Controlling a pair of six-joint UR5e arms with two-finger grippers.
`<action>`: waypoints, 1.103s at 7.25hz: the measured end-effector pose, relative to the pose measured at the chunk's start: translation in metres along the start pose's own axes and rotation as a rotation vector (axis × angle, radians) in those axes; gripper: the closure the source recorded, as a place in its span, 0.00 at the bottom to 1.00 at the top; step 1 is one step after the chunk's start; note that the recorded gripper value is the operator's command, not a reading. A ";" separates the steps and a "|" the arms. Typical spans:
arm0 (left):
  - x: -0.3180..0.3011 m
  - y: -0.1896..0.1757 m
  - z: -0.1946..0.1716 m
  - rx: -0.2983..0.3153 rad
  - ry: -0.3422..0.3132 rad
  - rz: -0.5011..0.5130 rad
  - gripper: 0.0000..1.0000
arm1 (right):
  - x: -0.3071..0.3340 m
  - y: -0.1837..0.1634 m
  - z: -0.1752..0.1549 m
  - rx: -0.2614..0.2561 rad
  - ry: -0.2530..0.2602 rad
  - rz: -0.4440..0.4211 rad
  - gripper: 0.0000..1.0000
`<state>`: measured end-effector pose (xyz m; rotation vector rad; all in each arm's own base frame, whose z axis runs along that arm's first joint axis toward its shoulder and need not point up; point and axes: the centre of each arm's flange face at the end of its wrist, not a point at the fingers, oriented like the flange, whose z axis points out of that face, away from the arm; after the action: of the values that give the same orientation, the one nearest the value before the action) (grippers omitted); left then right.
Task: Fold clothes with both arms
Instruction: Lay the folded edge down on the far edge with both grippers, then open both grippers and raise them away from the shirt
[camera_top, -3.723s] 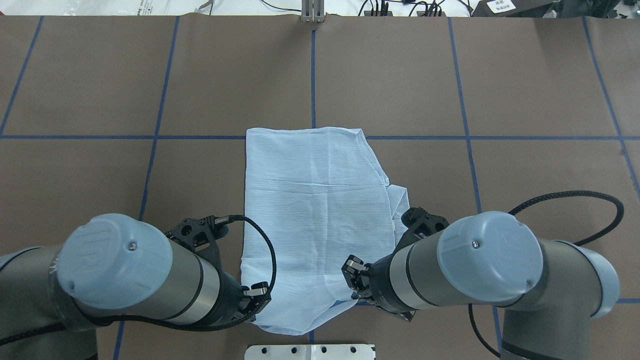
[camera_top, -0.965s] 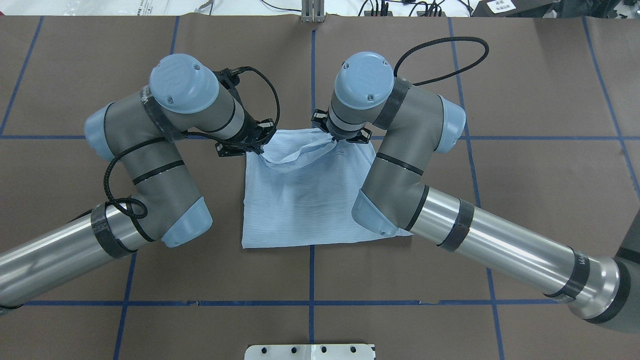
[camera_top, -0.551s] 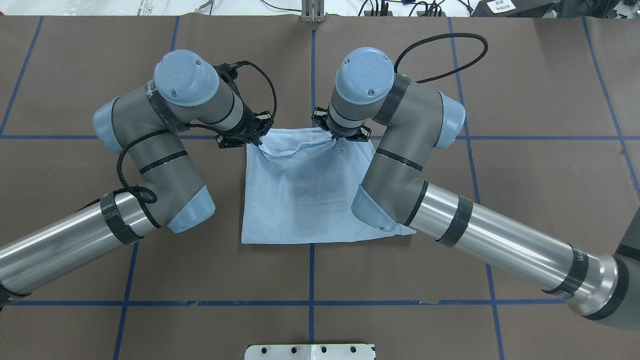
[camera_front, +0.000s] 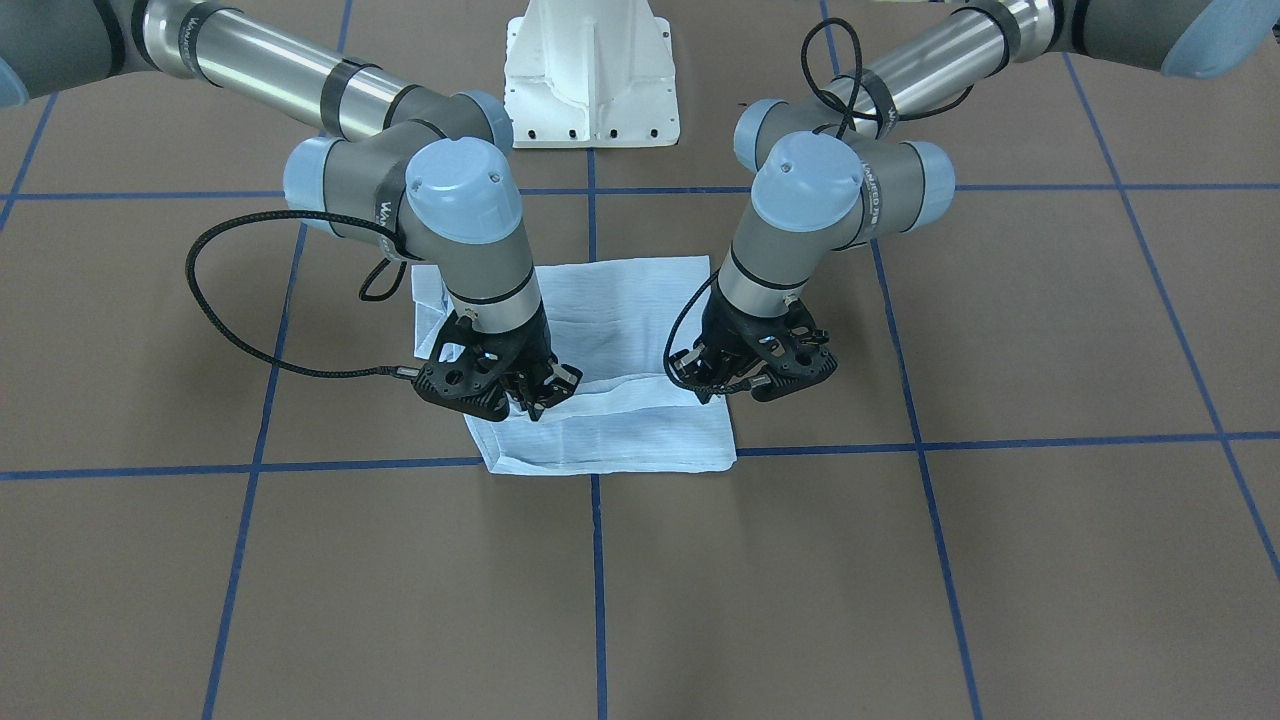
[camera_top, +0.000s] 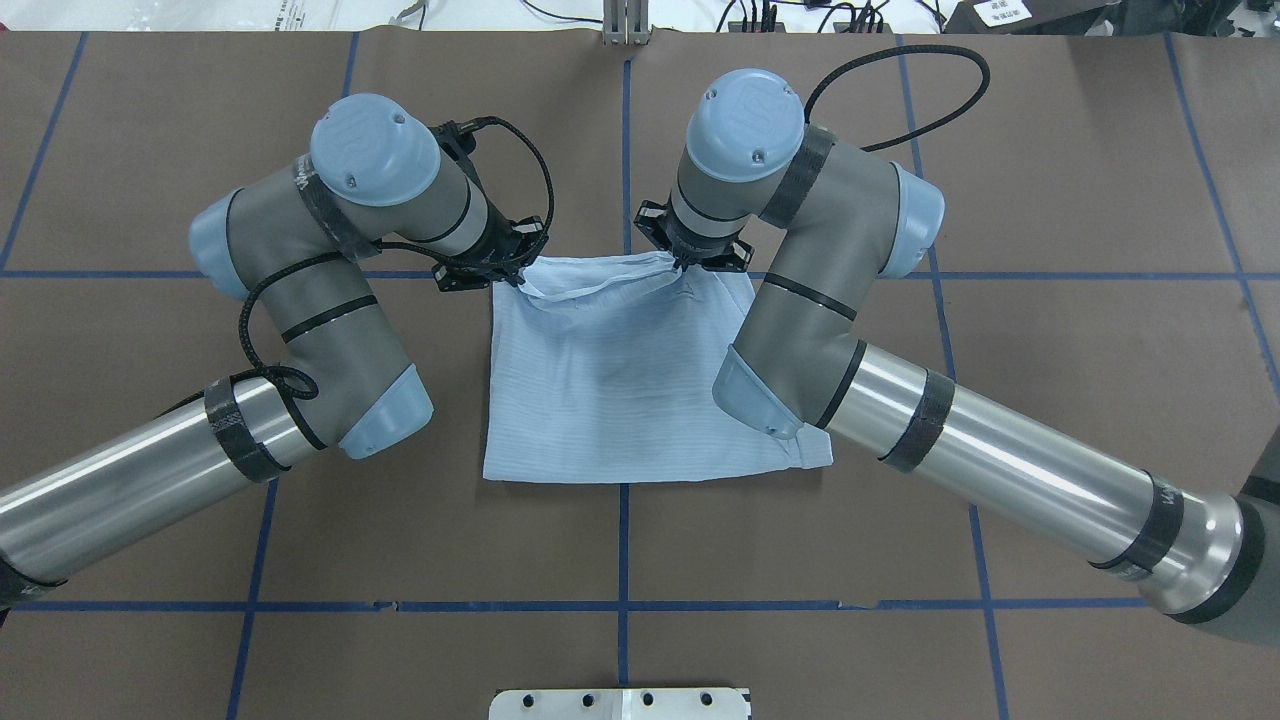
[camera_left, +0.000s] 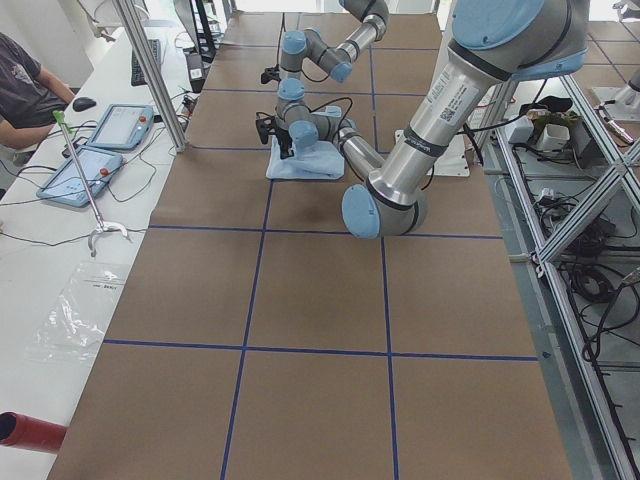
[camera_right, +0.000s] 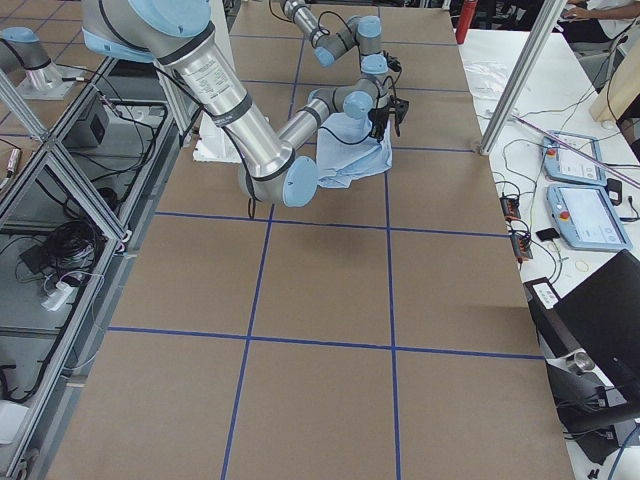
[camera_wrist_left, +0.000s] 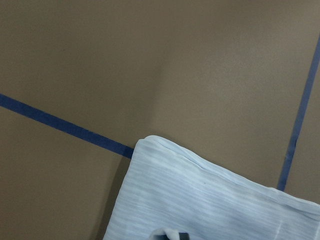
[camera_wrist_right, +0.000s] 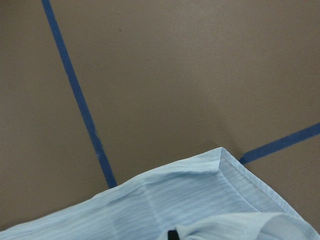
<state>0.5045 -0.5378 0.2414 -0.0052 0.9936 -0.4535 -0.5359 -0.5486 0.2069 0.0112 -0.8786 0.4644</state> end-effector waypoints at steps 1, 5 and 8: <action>0.001 0.000 0.000 0.001 0.001 -0.002 0.00 | -0.001 -0.001 -0.001 -0.005 -0.002 0.002 0.00; 0.002 -0.005 -0.004 0.008 0.001 -0.006 0.00 | -0.004 -0.001 -0.003 -0.006 -0.009 0.005 0.00; -0.023 -0.047 -0.027 0.056 -0.005 0.082 0.00 | 0.014 -0.033 -0.030 0.023 -0.022 -0.058 0.00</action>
<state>0.4546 -0.5660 0.2547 0.0848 0.9726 -0.4057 -0.4933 -0.5670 0.2038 0.0631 -0.8924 0.4207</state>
